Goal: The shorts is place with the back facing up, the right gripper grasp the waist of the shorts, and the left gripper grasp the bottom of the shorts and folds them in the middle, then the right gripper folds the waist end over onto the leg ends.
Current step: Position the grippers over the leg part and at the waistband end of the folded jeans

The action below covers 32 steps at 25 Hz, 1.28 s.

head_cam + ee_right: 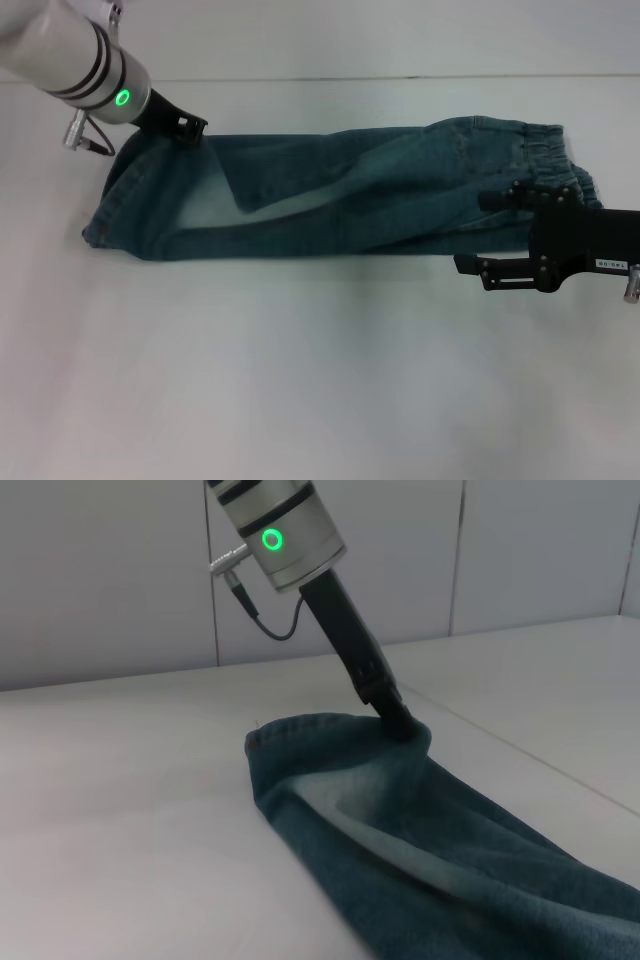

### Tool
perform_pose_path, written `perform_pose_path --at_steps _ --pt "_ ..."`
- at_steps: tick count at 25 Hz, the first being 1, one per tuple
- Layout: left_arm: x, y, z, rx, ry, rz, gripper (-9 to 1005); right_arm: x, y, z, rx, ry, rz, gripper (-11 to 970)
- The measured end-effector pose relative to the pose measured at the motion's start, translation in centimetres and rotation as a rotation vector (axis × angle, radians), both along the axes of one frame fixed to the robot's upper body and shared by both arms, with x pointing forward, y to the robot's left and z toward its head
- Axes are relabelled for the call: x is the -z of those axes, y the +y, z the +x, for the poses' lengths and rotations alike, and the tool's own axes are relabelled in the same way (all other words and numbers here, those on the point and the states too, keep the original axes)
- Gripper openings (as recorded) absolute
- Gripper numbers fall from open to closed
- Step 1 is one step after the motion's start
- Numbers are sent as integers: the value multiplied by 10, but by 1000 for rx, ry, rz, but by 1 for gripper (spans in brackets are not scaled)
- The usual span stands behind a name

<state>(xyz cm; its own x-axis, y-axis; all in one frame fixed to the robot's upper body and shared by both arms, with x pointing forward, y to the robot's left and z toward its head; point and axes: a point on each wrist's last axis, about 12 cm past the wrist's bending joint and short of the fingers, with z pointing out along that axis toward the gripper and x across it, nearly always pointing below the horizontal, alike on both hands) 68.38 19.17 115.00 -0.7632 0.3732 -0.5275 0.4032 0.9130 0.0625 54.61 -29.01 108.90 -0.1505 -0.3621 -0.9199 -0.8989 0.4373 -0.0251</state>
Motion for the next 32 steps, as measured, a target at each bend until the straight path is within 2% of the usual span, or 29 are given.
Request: perform_pose_path --at_steps 7,21,32 --pt "-8 10 8 -26 -44 2 45 0 1 0 -3 -1 1 917" --pt "-6 19 11 -66 -69 -15 74 -1 1 1 -8 -11 -3 917" --pt "-5 26 13 -85 -98 -26 267 -2 0 1 -3 -14 -2 918"
